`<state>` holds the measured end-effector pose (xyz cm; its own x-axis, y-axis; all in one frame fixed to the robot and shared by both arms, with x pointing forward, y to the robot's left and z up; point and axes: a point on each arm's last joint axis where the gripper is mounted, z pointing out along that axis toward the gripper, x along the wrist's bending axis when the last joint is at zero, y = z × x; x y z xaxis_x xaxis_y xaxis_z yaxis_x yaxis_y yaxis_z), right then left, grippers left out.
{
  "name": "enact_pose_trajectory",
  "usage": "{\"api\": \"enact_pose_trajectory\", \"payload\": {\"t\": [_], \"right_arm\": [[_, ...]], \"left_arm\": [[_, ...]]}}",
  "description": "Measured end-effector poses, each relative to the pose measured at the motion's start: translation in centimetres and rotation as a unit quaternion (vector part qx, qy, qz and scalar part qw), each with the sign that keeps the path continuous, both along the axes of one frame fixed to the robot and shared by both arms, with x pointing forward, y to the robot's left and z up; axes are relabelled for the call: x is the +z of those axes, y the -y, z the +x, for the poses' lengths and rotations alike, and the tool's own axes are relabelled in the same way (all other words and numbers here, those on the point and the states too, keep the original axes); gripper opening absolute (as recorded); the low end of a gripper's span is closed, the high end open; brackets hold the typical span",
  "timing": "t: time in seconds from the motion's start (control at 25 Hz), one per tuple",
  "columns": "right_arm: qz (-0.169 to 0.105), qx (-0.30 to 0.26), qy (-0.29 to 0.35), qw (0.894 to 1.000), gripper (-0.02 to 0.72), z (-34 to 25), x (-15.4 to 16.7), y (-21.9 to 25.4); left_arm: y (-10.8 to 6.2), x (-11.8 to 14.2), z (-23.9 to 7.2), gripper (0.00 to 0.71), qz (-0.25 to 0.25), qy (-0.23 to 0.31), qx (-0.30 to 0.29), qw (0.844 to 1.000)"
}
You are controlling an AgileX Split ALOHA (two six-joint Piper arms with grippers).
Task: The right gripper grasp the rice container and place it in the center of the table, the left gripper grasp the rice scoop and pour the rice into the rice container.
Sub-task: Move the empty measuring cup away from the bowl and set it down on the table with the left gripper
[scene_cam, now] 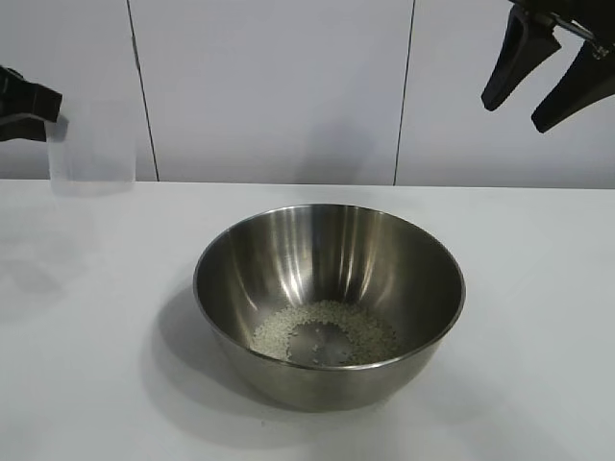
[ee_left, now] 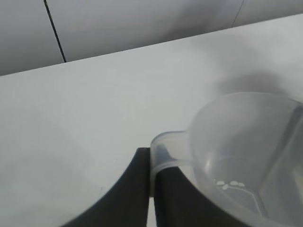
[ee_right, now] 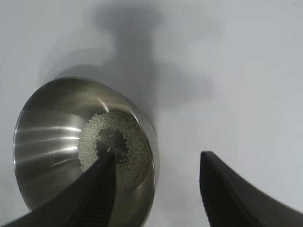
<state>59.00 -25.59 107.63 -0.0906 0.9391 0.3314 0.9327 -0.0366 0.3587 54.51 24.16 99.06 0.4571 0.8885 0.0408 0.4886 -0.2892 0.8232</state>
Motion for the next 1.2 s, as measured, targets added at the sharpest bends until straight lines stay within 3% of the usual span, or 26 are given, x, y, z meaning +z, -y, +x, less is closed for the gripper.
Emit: {"api": "enact_pose_trajectory", "payload": {"t": [0.4, 0.8, 1.2], "right_arm": [[0.000, 0.000, 0.000, 1.000, 0.371, 0.0, 0.0, 0.0], [0.000, 0.000, 0.000, 1.000, 0.371, 0.0, 0.0, 0.0], [0.000, 0.000, -0.001, 1.000, 0.371, 0.0, 0.0, 0.0]], "left_arm": [[0.7, -6.7, 1.1, 0.008, 0.032, -0.079, -0.069, 0.994], [1.6, -7.1, 1.9, 0.008, 0.101, -0.009, -0.198, 0.975], [1.7, -9.4, 3.6, 0.008, 0.066, -0.058, -0.162, 0.983]]}}
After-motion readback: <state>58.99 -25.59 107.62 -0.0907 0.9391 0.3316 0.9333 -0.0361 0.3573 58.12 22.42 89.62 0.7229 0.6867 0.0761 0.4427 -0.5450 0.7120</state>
